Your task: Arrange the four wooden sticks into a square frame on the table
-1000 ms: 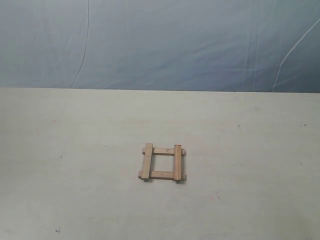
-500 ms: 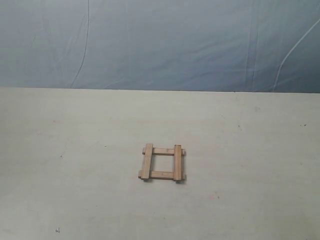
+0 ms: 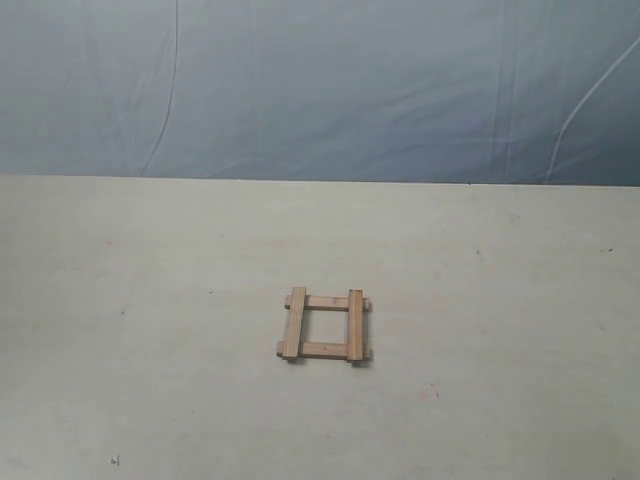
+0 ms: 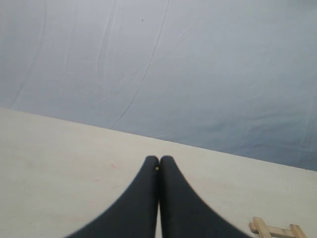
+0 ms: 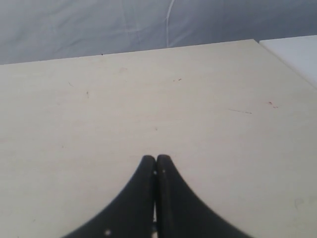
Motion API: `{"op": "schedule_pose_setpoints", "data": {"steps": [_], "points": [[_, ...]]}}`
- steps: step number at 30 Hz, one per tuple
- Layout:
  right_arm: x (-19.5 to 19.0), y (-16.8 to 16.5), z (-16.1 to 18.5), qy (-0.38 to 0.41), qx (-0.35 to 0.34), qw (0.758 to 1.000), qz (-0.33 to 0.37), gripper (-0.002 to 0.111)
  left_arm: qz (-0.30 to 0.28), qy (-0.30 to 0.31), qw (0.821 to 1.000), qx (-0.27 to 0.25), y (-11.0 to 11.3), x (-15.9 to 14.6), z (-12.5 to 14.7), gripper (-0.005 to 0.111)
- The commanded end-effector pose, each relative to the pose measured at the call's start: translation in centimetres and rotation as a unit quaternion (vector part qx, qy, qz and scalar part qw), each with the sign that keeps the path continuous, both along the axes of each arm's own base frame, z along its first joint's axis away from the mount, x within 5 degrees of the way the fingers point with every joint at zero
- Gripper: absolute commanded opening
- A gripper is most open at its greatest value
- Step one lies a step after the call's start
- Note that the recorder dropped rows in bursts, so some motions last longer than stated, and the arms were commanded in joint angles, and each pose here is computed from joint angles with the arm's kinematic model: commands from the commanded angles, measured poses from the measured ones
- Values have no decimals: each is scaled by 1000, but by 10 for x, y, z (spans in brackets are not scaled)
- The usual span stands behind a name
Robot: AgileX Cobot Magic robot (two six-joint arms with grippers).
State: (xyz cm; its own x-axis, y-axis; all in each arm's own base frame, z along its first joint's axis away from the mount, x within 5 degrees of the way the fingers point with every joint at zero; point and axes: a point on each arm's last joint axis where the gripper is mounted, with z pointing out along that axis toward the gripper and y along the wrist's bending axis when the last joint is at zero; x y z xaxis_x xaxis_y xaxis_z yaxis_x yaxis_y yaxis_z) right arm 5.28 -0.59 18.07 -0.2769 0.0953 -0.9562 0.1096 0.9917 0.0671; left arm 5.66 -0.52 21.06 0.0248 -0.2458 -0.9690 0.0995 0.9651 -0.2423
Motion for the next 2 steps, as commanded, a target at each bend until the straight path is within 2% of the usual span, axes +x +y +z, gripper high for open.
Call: {"op": "schedule_pose_setpoints", "data": {"steps": [1,2], "points": [[1,2,5,-40,27,999,6,-1,0,-7,1000,2,0,0,0,0],[2,2,8,-53,28,998,7,-1,0,-8,1000,2,0,0,0,0]]}}
